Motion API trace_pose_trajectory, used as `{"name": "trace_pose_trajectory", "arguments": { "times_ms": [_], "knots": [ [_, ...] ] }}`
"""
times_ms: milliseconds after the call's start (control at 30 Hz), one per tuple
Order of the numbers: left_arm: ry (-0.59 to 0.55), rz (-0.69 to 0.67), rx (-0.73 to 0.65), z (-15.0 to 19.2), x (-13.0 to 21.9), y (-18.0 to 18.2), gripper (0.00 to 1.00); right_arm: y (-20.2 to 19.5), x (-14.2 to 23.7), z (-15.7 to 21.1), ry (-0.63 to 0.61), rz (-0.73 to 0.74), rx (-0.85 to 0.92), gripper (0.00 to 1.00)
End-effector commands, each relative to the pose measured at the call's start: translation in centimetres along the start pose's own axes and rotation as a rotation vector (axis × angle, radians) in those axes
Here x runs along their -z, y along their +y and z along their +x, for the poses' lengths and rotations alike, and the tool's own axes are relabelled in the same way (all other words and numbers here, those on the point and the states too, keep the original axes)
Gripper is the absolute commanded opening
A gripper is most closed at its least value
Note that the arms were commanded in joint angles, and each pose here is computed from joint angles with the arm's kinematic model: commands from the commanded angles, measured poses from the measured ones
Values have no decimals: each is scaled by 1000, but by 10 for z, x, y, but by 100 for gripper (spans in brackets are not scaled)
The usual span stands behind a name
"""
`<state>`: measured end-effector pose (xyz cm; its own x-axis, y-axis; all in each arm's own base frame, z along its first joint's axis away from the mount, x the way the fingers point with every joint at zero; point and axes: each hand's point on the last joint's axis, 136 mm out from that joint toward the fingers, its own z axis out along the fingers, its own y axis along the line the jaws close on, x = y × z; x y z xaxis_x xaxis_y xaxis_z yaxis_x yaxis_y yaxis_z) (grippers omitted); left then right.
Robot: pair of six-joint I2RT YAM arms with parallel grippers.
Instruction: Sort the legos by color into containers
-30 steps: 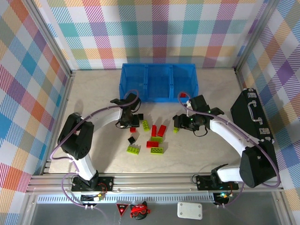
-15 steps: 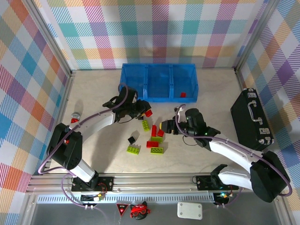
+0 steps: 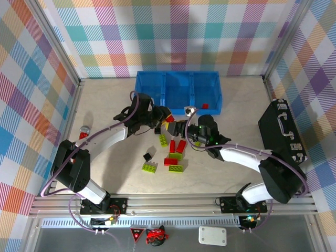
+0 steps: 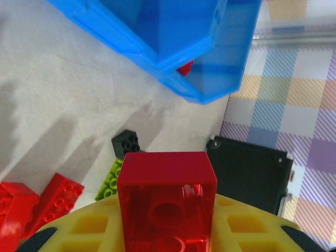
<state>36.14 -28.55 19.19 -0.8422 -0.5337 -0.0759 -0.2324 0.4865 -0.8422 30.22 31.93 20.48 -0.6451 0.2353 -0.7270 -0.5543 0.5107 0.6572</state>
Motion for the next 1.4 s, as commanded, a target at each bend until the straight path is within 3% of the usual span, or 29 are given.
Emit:
{"name": "trace_pose_trajectory", "arguments": {
  "times_ms": [0,533,733,900,1367],
  "knots": [
    [38,69,-3,12,11,-25,29,14,-13,-28,-102,-45,16,61],
    [35,86,-10,15,20,-27,33,-1,-24,-23,-114,-4,2,25],
    [24,76,-19,14,25,-24,42,-3,-24,-20,-100,6,9,23],
    [3,57,-27,10,34,-22,62,-6,-23,-19,-93,23,4,22],
    [-57,7,-98,-3,57,-19,67,-45,5,-28,-78,200,17,22]
  ]
}}
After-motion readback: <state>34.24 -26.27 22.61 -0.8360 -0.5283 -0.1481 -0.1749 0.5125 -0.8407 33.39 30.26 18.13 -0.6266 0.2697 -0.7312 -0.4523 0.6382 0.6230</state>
